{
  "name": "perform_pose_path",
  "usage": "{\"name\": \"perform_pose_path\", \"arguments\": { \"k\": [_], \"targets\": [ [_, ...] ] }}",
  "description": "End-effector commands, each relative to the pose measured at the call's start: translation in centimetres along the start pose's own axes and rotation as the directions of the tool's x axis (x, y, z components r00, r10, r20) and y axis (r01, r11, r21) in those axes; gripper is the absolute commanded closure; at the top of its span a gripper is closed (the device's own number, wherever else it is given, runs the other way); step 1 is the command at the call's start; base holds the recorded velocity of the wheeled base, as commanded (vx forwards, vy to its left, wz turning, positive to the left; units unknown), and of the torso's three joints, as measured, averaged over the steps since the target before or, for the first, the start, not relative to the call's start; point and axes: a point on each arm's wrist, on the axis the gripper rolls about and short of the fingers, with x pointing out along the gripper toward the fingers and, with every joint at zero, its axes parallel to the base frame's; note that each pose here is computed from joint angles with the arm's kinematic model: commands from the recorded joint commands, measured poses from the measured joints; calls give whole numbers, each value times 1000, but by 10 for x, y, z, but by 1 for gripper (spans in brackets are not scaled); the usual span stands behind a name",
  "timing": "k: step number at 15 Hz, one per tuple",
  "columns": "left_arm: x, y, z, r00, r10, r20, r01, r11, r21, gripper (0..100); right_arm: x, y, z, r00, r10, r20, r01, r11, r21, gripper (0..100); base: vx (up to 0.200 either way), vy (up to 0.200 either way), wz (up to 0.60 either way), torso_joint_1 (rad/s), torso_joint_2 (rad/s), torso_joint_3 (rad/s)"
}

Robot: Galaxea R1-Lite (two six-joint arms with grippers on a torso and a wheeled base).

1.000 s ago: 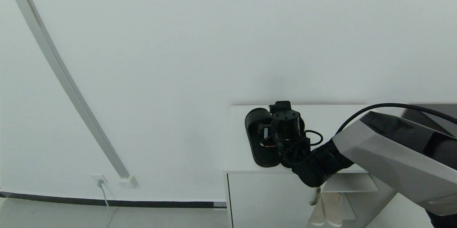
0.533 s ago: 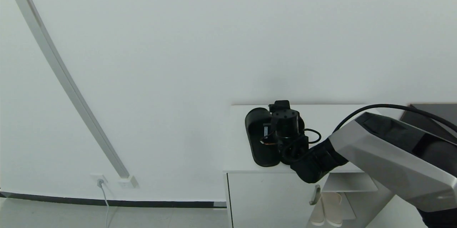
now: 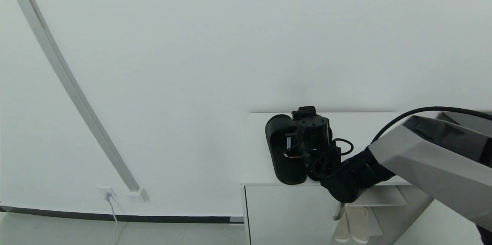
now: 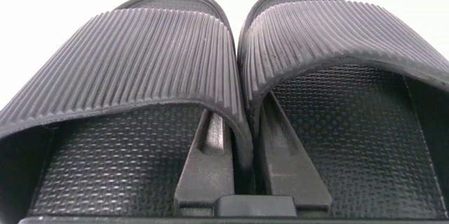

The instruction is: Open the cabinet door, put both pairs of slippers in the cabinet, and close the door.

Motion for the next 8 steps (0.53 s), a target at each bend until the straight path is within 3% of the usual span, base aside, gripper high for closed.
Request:
{"name": "perform_pose_path", "arguments": {
  "k": [1, 8],
  "targets": [
    [0, 0, 0, 1000, -1, -1, 1, 1000, 1, 100, -46, -5, 27, 994, 112, 11, -112, 994, 6, 100, 0, 0, 0, 0, 0, 0],
    [0, 0, 0, 1000, -1, -1, 1, 1000, 2, 100, -111, -31, 13, 918, 396, -5, -396, 918, 0, 100, 0, 0, 0, 0, 0, 0]
  ]
}}
